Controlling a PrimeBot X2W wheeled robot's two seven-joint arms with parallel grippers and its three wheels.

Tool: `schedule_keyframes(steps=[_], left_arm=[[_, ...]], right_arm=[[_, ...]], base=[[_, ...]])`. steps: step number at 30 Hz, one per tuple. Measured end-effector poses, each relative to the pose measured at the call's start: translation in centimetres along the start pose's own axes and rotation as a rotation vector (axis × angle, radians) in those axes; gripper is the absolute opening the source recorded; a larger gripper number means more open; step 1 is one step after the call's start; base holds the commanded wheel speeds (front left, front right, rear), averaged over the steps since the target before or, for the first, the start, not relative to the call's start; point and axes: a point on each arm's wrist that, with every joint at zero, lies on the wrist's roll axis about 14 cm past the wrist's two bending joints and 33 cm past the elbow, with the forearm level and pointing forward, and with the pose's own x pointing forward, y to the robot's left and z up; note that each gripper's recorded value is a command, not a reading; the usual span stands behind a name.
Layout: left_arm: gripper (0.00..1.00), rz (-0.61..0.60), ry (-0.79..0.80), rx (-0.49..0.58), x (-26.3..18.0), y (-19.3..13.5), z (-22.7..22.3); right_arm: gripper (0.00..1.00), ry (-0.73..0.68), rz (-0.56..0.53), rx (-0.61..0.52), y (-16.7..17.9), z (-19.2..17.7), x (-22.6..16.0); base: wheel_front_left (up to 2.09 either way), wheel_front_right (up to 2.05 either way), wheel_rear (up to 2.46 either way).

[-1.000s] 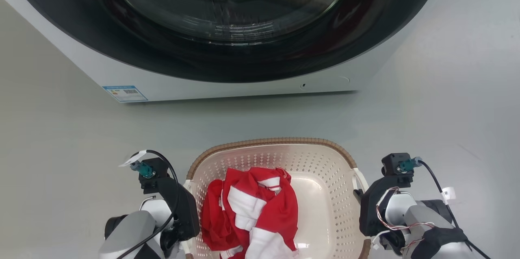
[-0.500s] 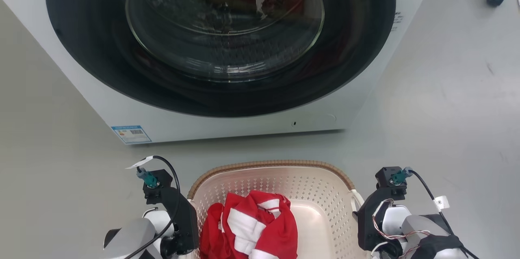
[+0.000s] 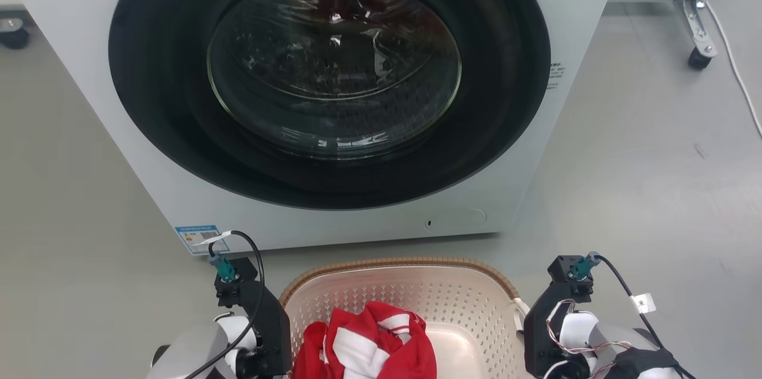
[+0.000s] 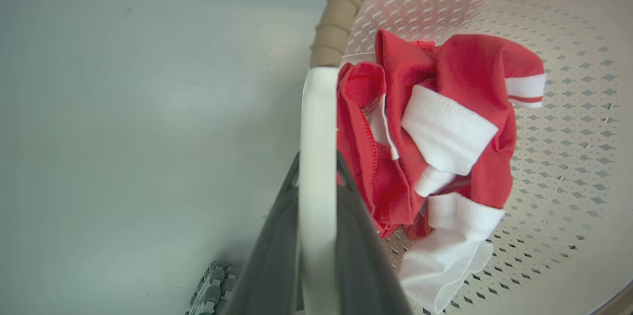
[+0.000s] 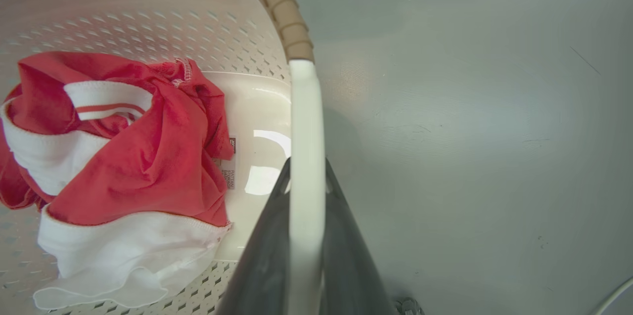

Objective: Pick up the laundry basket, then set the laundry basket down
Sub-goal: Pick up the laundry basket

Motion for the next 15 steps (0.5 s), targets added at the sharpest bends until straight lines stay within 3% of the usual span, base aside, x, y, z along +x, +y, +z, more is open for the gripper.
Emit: schedule_keyframes(steps=[15], left_arm=[[0.00,0.017,0.027,-0.003,-1.9,-0.1,-0.8]], right_arm=[[0.00,-0.005,0.006,-0.028,1.0,0.5,-1.8]], base=[[0.00,0.00,0.00]])
